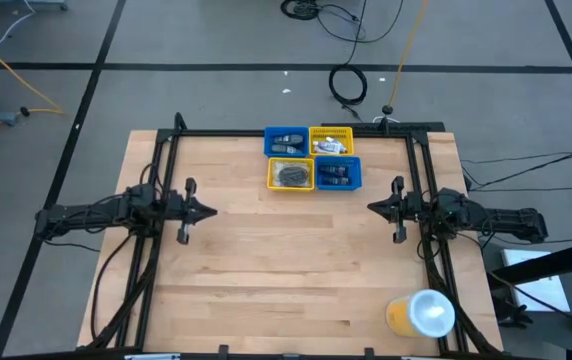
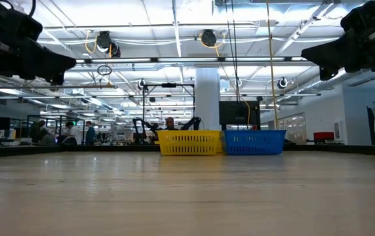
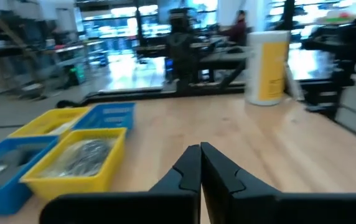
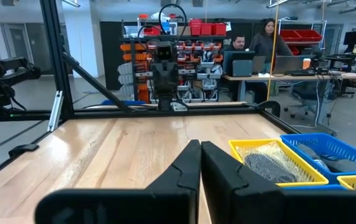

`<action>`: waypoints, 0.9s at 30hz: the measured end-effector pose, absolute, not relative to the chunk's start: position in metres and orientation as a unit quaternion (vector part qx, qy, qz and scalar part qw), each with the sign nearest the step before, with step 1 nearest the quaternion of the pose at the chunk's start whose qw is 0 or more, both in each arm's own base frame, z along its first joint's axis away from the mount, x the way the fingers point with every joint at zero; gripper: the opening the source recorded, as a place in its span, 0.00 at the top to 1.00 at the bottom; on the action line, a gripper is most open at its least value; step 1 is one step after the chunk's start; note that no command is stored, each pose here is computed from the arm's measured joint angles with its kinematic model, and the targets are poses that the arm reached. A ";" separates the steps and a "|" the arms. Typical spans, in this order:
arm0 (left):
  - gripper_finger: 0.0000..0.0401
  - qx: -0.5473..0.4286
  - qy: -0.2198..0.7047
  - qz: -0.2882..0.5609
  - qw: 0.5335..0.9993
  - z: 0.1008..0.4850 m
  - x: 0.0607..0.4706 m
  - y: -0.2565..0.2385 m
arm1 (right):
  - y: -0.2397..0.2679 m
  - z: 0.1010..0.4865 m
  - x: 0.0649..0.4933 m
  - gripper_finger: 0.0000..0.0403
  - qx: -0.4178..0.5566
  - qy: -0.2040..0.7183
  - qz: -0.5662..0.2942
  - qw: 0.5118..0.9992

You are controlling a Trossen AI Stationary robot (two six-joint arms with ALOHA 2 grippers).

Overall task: Pick & Place Travel size toiletries
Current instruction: Return to Home Position

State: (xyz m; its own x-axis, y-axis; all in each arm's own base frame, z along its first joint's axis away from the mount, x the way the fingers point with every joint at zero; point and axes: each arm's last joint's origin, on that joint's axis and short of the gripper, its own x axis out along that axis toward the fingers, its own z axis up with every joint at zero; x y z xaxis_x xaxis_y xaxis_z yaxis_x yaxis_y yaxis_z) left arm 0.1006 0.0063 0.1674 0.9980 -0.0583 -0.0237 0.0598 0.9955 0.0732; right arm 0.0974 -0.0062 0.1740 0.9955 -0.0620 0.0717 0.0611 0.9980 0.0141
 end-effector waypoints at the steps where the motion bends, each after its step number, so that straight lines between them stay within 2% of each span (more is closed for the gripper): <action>1: 0.99 0.037 0.012 -0.016 0.999 0.167 0.101 0.007 | -0.006 0.174 0.097 0.99 0.006 -0.036 -0.031 0.999; 7: 0.97 0.021 0.025 0.064 0.997 0.165 0.100 0.012 | -0.006 0.174 0.097 0.99 0.006 -0.036 -0.031 0.999; 13: 0.94 0.026 0.024 0.029 0.999 0.165 0.101 0.008 | -0.006 0.174 0.097 0.99 0.006 -0.036 -0.031 0.999; 27: 0.99 0.023 0.026 0.000 0.999 0.165 0.101 0.002 | -0.006 0.174 0.097 0.99 0.006 -0.036 -0.031 0.999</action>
